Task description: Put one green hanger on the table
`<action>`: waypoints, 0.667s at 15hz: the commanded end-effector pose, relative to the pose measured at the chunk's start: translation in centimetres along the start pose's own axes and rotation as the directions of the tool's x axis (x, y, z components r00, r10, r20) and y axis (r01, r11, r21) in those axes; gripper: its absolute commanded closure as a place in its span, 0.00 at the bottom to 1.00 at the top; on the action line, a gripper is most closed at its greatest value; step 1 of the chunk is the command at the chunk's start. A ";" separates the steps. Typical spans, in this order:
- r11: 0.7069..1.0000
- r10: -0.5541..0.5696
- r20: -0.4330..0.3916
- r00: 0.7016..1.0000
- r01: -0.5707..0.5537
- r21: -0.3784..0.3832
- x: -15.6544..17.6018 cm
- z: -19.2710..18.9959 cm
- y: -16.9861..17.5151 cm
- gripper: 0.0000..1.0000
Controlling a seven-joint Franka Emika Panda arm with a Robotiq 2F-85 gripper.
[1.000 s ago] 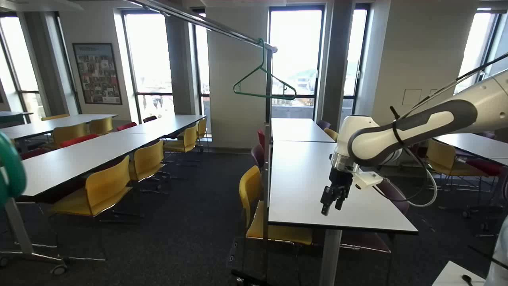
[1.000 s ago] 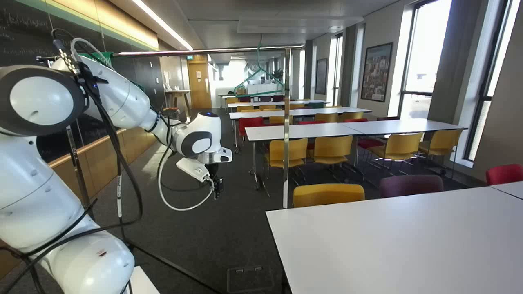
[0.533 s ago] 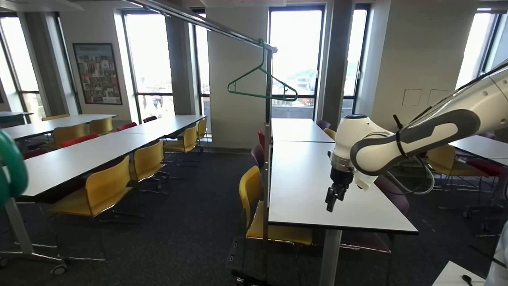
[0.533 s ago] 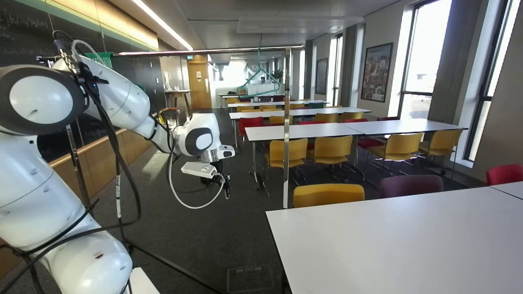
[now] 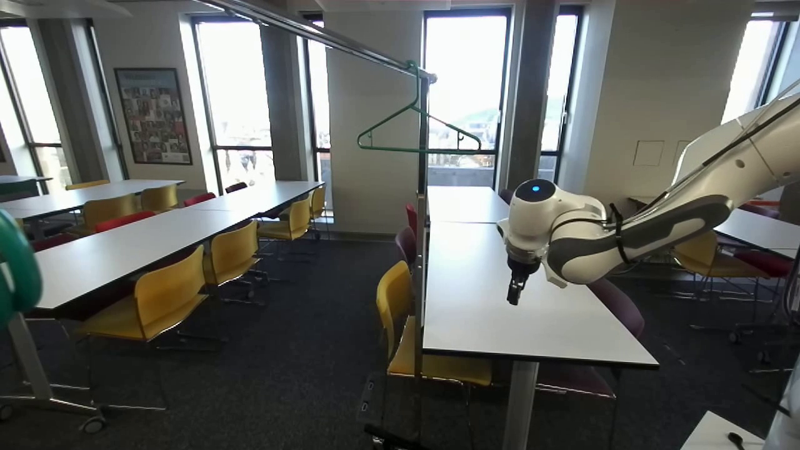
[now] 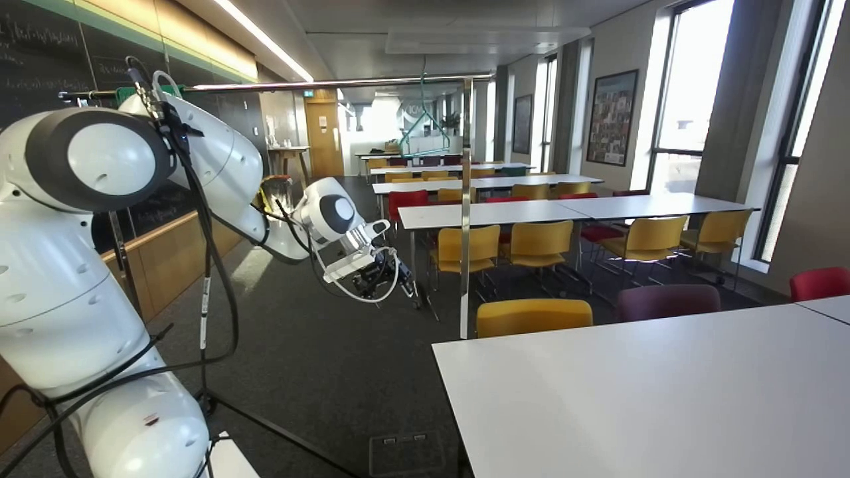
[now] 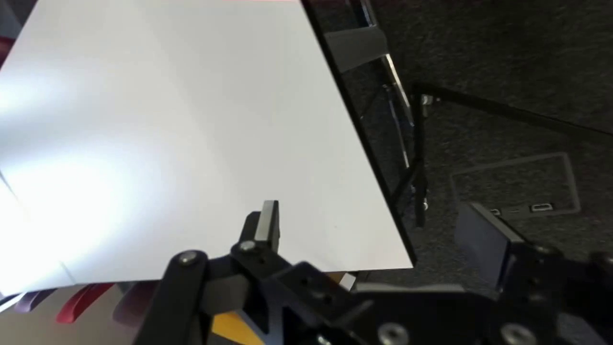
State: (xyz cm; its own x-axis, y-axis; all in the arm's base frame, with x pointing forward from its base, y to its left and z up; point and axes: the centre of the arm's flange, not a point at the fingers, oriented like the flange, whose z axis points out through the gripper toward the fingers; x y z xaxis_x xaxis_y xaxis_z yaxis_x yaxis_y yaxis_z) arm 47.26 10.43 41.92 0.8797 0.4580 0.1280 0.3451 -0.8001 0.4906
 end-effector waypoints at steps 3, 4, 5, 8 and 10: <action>0.956 -0.160 -0.111 0.981 0.126 -0.264 5.1 -2.0 0.8 0.00; 0.939 -0.197 -0.125 0.972 0.150 -0.310 5.7 -2.7 0.8 0.00; 0.919 -0.232 -0.140 0.962 0.170 -0.355 6.2 -3.2 0.9 0.00; 0.858 -0.302 -0.204 0.931 0.173 -0.483 6.9 -5.0 0.8 0.00; 0.875 -0.293 -0.168 0.941 0.192 -0.445 6.2 -4.8 0.7 0.00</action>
State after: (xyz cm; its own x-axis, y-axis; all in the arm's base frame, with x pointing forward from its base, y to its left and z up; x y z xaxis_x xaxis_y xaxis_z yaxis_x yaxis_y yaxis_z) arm 51.40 14.57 47.19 0.6717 0.7307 0.1223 0.3251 -0.4390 0.8376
